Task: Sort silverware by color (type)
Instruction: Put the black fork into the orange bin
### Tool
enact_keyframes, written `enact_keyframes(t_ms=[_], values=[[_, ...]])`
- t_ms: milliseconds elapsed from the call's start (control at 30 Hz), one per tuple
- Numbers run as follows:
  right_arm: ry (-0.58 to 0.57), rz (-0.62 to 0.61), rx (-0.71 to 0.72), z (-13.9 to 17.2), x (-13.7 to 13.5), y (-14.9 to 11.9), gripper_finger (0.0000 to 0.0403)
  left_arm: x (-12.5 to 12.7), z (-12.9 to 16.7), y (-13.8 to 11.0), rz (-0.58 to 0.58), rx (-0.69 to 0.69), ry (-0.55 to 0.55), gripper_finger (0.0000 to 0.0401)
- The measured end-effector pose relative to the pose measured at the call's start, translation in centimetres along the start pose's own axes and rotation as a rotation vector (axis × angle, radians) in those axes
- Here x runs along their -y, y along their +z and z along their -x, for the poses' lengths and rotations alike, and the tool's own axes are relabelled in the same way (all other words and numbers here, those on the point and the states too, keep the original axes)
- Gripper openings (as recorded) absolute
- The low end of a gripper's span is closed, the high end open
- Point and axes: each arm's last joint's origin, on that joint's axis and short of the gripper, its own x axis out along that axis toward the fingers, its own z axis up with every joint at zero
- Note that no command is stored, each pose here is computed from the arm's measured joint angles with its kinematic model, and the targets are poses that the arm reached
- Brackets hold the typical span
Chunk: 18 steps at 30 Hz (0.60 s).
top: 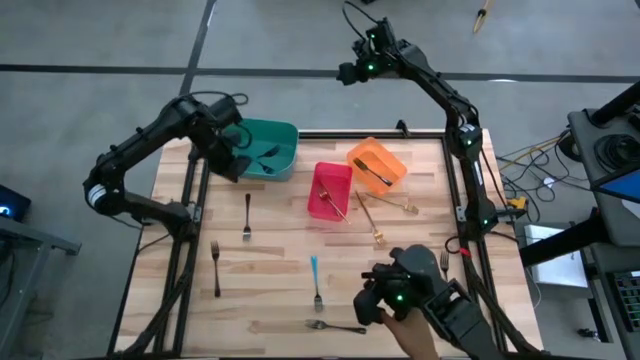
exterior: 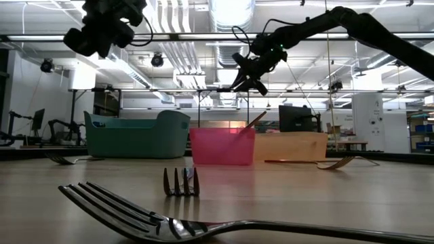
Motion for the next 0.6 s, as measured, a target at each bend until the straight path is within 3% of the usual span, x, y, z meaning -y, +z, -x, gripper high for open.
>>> enact_keyframes(t_ms=[267, 433, 600], values=[[-0.014, 0.112, 0.016, 0.1, -0.1, 0.2, 0.0077, 0.5, -3.5, -2.9, 0.131, -0.164, 0.001, 0.0000], [-0.014, 0.136, 0.017, 0.1, -0.1, 0.2, 0.0077, -0.9, -6.2, -5.9, 0.160, -0.280, 0.032, 0.0000], [-0.014, 0.143, 0.019, 0.1, -0.1, 0.2, 0.0077, -3.3, -8.2, -8.7, 0.175, -0.313, 0.090, 0.0000]])
